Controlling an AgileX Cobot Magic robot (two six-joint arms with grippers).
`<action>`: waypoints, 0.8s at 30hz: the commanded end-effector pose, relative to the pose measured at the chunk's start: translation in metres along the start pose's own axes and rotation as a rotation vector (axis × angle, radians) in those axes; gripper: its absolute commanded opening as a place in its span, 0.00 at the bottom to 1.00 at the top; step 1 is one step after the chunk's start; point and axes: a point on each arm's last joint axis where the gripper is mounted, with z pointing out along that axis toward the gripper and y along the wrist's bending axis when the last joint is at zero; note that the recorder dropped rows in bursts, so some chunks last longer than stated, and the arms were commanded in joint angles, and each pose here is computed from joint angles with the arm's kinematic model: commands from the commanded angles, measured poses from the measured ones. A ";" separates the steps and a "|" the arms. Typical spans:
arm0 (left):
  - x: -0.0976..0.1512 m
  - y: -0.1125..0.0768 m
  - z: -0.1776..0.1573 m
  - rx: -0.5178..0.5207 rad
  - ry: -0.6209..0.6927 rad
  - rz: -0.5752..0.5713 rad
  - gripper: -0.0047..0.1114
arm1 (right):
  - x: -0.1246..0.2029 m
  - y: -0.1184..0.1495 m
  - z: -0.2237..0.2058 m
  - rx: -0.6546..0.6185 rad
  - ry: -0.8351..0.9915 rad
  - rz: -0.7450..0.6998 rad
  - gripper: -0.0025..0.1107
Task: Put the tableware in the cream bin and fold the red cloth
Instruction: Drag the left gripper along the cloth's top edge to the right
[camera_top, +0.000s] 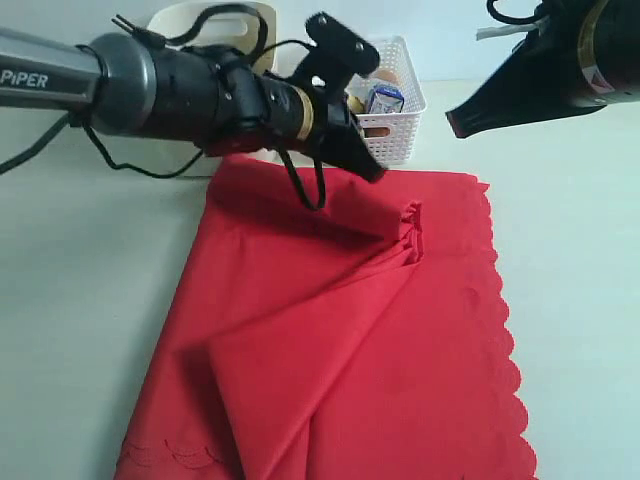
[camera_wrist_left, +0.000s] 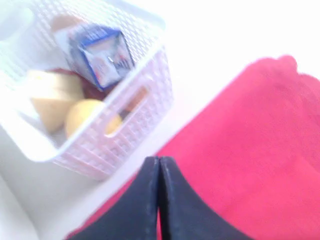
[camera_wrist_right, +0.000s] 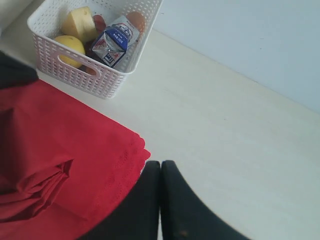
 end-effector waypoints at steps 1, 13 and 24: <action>0.001 0.035 -0.012 -0.155 0.136 -0.075 0.04 | -0.001 -0.001 -0.001 0.003 -0.011 0.000 0.02; 0.074 -0.046 -0.057 0.191 0.086 0.031 0.04 | -0.003 0.001 -0.002 -0.015 -0.035 -0.006 0.02; 0.003 -0.013 0.032 -0.047 0.102 0.023 0.04 | -0.003 0.000 -0.002 -0.014 -0.032 -0.004 0.02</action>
